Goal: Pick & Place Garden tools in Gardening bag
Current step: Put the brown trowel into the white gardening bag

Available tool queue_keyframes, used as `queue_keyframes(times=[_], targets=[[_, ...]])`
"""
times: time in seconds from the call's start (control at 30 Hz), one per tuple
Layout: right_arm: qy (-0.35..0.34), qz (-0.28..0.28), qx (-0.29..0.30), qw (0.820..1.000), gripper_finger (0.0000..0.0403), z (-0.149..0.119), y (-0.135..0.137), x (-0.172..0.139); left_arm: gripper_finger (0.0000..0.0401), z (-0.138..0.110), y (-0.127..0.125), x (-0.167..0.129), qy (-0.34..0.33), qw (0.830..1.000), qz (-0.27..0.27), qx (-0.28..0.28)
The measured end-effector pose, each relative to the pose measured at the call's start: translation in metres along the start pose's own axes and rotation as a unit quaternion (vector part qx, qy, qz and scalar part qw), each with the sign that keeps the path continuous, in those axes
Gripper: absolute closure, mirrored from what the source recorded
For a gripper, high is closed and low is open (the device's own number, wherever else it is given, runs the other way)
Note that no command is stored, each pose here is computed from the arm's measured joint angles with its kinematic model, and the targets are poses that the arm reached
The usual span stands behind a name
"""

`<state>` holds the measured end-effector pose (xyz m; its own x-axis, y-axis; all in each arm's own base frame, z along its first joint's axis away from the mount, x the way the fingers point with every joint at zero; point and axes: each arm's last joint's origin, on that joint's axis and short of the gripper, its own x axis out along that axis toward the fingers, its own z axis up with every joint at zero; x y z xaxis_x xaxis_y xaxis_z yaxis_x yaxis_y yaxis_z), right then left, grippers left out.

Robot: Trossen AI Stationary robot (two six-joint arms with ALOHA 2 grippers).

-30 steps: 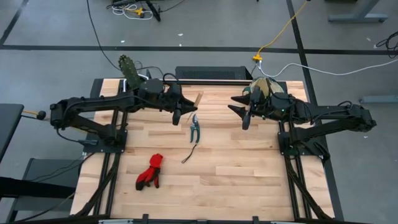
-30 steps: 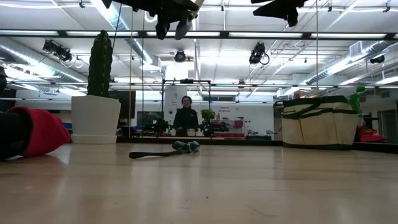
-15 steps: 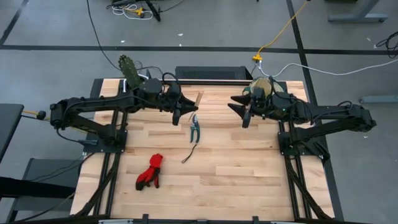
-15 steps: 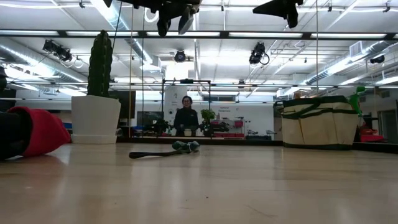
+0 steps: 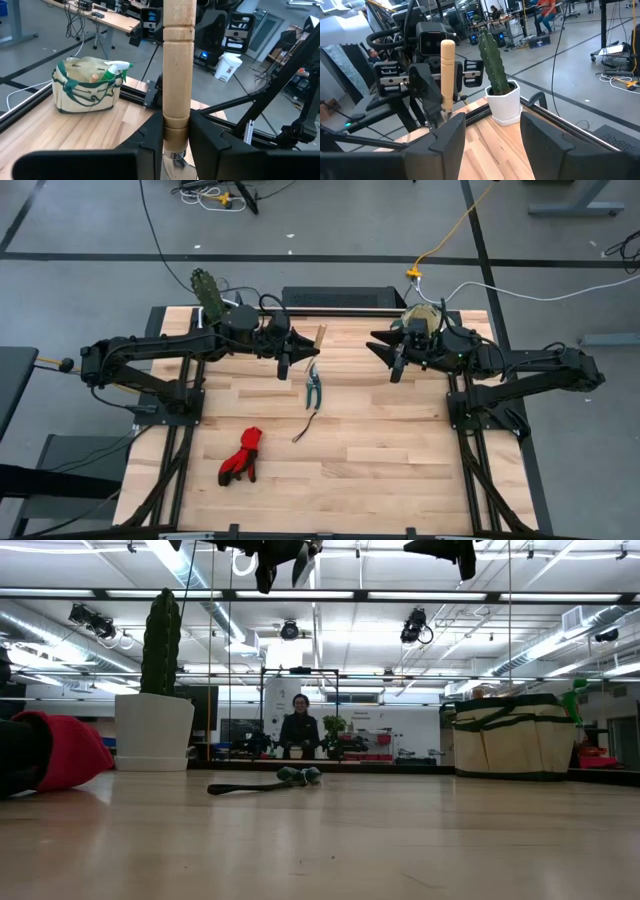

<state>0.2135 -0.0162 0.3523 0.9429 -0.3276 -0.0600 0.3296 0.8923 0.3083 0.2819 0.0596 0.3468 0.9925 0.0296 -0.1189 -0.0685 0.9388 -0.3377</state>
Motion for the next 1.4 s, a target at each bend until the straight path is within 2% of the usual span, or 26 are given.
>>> queue_keyframes(times=[0.13, 0.33, 0.57, 0.9, 1.4], targets=[[-0.003, -0.005, 0.001, 1.000, 0.0192, 0.001, -0.002, 0.001, 0.0324, 0.000, 0.000, 0.000, -0.001, 1.000, 0.000, 0.001], [-0.017, -0.004, 0.005, 1.000, 0.0134, 0.000, -0.002, 0.012, 0.0321, 0.000, -0.001, 0.000, -0.001, 1.000, -0.002, 0.001], [-0.044, 0.029, 0.014, 0.999, 0.0087, -0.005, 0.002, 0.035, 0.0322, 0.001, -0.001, 0.000, -0.007, 1.000, -0.004, -0.001], [-0.072, 0.066, 0.024, 0.995, 0.0080, -0.012, 0.003, 0.060, 0.0322, 0.001, -0.001, 0.000, -0.007, 1.000, -0.004, -0.001], [-0.110, 0.093, 0.041, 0.989, 0.0080, -0.009, 0.006, 0.066, 0.0324, 0.001, -0.001, 0.000, -0.007, 1.000, -0.004, -0.001]])
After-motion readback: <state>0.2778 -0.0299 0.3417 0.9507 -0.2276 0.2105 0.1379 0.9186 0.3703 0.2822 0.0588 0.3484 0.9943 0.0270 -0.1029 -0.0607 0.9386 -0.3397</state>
